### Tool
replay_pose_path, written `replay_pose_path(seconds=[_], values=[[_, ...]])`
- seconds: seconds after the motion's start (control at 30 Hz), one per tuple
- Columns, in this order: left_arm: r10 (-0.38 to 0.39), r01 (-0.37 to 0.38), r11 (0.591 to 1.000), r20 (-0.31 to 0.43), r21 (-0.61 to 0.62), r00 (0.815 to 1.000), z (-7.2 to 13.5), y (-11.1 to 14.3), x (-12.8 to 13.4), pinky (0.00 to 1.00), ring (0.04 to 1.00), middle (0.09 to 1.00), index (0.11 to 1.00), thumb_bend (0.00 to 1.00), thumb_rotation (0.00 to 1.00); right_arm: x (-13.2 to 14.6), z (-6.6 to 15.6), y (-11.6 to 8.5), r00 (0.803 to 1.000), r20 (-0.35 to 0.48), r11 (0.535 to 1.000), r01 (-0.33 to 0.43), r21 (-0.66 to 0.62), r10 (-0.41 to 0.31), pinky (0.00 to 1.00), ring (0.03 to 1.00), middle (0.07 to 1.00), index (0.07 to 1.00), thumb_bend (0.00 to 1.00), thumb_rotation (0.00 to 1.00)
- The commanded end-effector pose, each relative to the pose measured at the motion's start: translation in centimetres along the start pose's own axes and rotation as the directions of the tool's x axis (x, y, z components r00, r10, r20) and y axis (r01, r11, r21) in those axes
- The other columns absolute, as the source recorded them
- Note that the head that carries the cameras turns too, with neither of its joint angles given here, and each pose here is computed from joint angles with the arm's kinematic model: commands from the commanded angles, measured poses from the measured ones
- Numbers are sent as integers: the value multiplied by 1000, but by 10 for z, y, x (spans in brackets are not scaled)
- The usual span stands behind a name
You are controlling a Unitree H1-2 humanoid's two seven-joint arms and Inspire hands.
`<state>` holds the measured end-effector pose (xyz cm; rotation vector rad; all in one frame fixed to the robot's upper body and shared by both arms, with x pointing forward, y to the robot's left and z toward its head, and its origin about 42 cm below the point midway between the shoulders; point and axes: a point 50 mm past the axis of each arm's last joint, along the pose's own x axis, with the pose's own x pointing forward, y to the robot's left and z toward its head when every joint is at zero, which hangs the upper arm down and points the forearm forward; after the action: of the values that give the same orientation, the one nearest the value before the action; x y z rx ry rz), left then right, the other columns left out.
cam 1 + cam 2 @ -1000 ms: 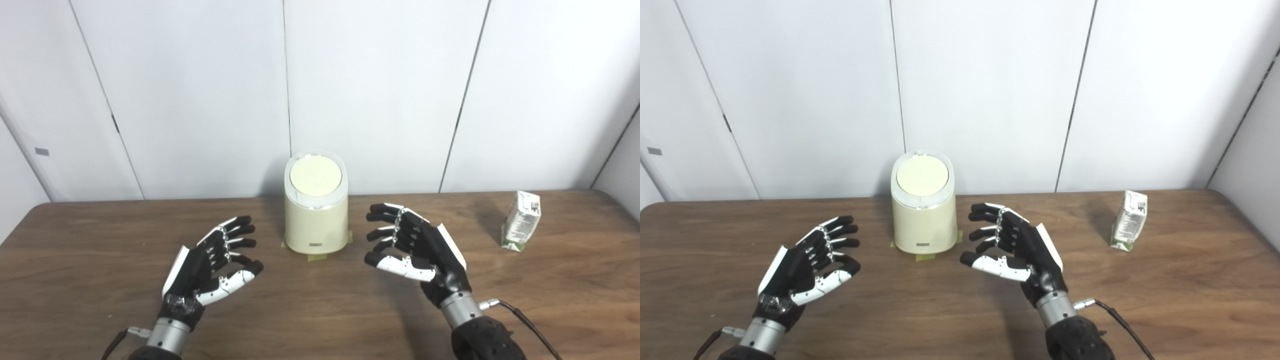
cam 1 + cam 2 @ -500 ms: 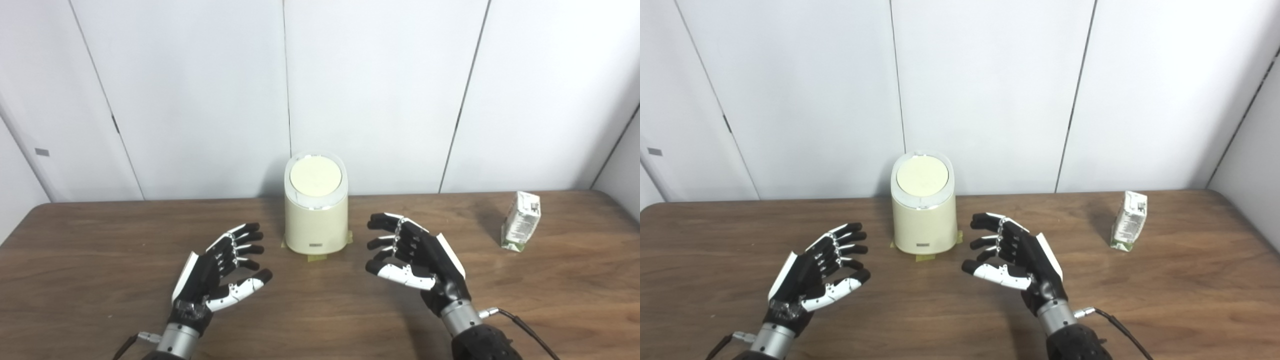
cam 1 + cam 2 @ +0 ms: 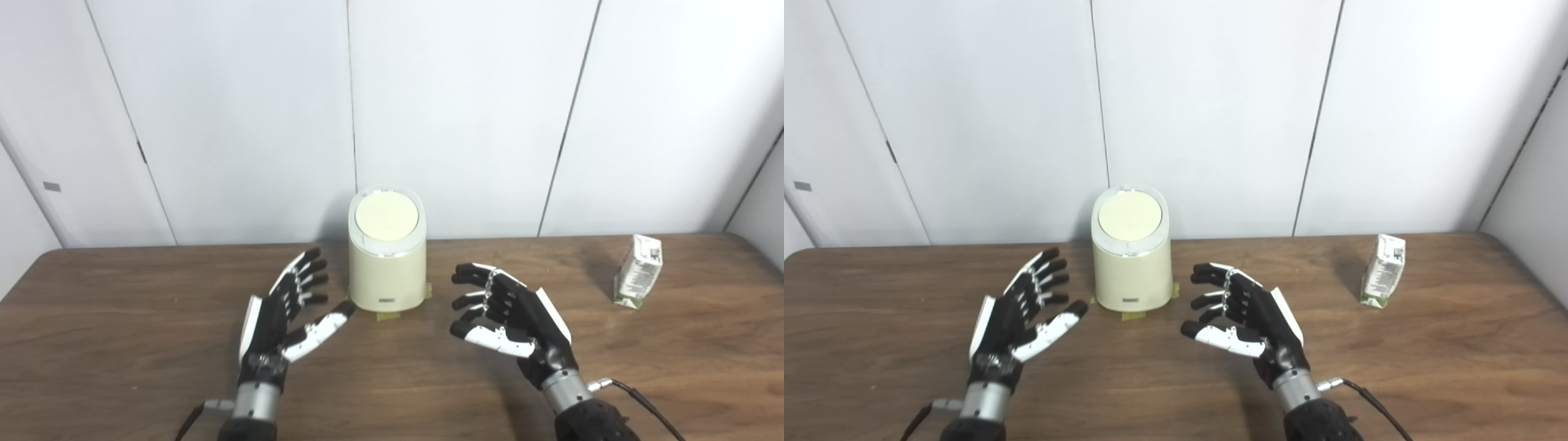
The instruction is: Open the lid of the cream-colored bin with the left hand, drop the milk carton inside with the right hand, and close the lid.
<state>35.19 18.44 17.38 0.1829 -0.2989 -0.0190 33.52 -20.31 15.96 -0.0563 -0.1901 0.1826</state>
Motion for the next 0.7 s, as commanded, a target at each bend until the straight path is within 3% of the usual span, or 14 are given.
replay_pose_path(seconds=[0.0,0.57,0.67], values=[[21,-24,999,114,31,993,33,3,30,835,895,913,950,818,406,11,17,0,995,96,1000,-13,-12,14,446,580,725,709,721,264],[21,-50,978,143,204,989,79,-9,107,919,980,976,1000,848,341,14,16,-1,994,104,1000,-16,5,15,464,594,731,713,724,261],[33,-82,950,164,301,986,85,-10,121,867,961,967,992,870,377,14,15,0,994,109,1000,-18,-1,18,457,590,733,715,723,267]])
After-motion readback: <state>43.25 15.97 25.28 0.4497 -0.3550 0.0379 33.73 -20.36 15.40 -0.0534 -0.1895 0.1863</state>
